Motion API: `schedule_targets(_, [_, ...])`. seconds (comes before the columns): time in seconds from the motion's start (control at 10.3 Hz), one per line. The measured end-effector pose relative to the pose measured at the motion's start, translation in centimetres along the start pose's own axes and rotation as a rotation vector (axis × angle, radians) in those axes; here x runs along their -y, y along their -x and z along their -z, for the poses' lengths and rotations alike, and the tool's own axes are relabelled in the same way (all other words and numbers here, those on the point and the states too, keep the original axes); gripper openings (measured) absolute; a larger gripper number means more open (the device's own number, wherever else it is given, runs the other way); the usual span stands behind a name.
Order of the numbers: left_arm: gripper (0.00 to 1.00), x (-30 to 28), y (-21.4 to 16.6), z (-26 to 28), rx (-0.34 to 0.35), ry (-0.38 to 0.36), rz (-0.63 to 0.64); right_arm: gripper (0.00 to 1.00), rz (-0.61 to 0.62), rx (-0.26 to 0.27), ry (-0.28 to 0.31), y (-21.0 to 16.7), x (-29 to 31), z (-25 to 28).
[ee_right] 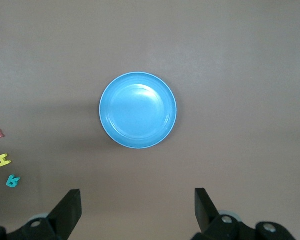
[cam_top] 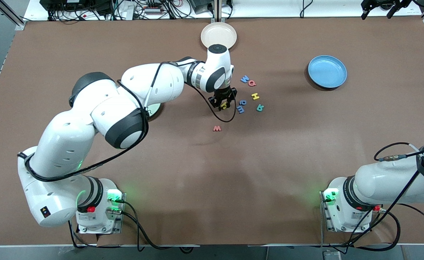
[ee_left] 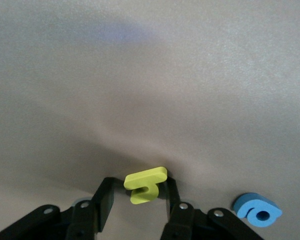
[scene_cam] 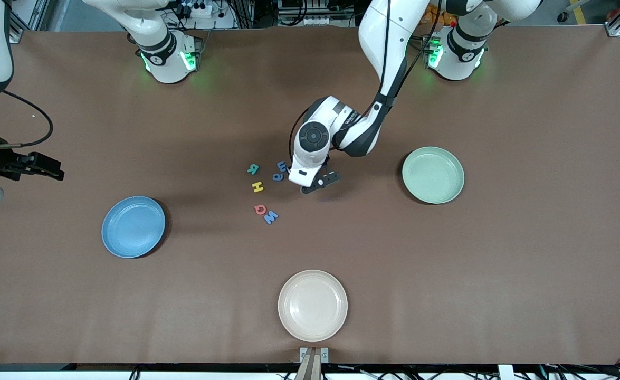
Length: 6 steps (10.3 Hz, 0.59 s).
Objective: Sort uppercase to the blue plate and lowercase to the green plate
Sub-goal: 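Lower the left gripper and close it on the yellow h, then carry the h to the green plate while the right gripper reaches letters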
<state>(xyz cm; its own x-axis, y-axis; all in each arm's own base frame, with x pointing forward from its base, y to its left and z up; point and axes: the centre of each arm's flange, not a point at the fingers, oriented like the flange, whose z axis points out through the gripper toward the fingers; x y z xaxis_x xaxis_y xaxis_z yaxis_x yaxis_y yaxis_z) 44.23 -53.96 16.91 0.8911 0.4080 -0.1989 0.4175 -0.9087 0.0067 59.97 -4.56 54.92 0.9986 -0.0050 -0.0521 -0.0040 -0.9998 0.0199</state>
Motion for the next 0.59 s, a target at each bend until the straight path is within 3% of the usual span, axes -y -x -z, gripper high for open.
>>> schedule_targets(0.29, [0.37, 0.05, -0.07, 0.13, 0.002, -0.005, 0.000, 1.00, 0.000, 0.000, 0.000, 0.00, 0.00, 0.00])
schedule_targets(0.39, [0.29, 0.04, -0.08, 0.21, 0.002, -0.005, 0.000, 1.00, 0.000, 0.000, 0.000, 0.00, 0.00, 0.00])
schedule_targets(0.59, [0.27, 0.03, -0.07, 0.21, 0.002, -0.005, -0.001, 1.00, 0.000, 0.000, 0.000, 0.00, 0.00, 0.00])
